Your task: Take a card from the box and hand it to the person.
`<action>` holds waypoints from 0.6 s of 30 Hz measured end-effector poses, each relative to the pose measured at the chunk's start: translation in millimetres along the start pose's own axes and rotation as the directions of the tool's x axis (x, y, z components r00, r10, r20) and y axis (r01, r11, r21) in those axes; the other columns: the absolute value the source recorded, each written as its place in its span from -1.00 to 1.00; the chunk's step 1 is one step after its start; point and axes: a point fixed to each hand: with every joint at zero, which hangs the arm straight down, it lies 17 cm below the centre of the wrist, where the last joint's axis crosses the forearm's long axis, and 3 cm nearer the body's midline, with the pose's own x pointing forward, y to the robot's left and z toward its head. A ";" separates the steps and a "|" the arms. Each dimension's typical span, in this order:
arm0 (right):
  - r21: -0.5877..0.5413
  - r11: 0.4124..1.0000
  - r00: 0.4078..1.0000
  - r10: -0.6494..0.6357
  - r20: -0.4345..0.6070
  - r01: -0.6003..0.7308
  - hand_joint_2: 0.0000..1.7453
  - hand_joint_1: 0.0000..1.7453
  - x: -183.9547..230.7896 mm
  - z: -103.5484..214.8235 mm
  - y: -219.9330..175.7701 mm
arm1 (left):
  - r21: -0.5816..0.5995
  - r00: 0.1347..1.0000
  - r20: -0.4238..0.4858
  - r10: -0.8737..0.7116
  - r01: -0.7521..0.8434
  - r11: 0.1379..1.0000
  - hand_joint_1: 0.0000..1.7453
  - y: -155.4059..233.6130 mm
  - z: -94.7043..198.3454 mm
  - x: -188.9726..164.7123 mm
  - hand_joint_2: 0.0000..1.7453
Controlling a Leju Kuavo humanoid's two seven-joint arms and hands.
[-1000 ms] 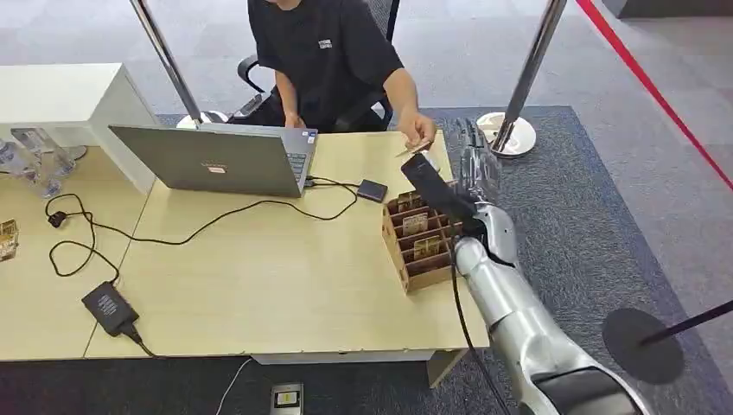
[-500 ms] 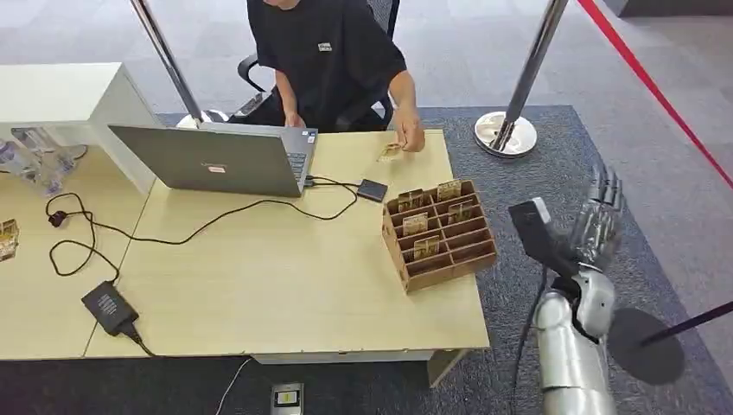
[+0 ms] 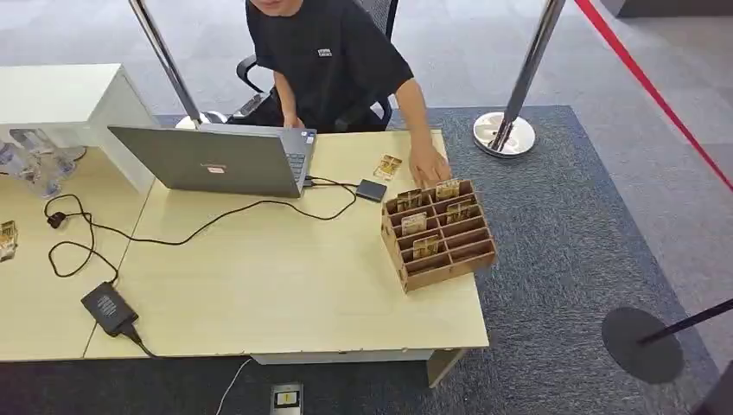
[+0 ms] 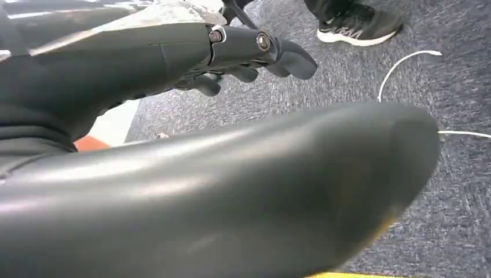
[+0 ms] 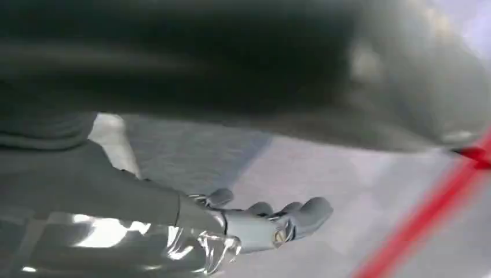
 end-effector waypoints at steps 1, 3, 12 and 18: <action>0.022 0.999 0.996 0.038 -0.080 -0.036 -1.00 -1.00 -33.1 5.3 0.2 | -0.001 1.000 0.000 0.000 0.000 1.000 -1.00 -0.4 0.2 0.2 -1.00; 0.075 0.993 0.966 0.108 -0.233 -0.093 -1.00 -1.00 -91.9 23.8 0.5 | -0.001 1.000 -0.001 0.000 0.000 1.000 -1.00 -0.7 0.5 -0.4 -1.00; 0.490 0.867 0.464 0.473 -0.749 -0.094 -1.00 -1.00 -254.8 232.5 21.9 | 0.004 1.000 0.003 0.029 -0.029 1.000 -1.00 0.7 -0.4 3.4 1.00; 0.629 0.777 0.354 0.580 -0.734 0.030 1.00 -1.00 -249.2 328.0 52.2 | -0.012 0.998 0.051 0.041 -0.041 0.999 -1.00 -3.2 1.1 13.7 1.00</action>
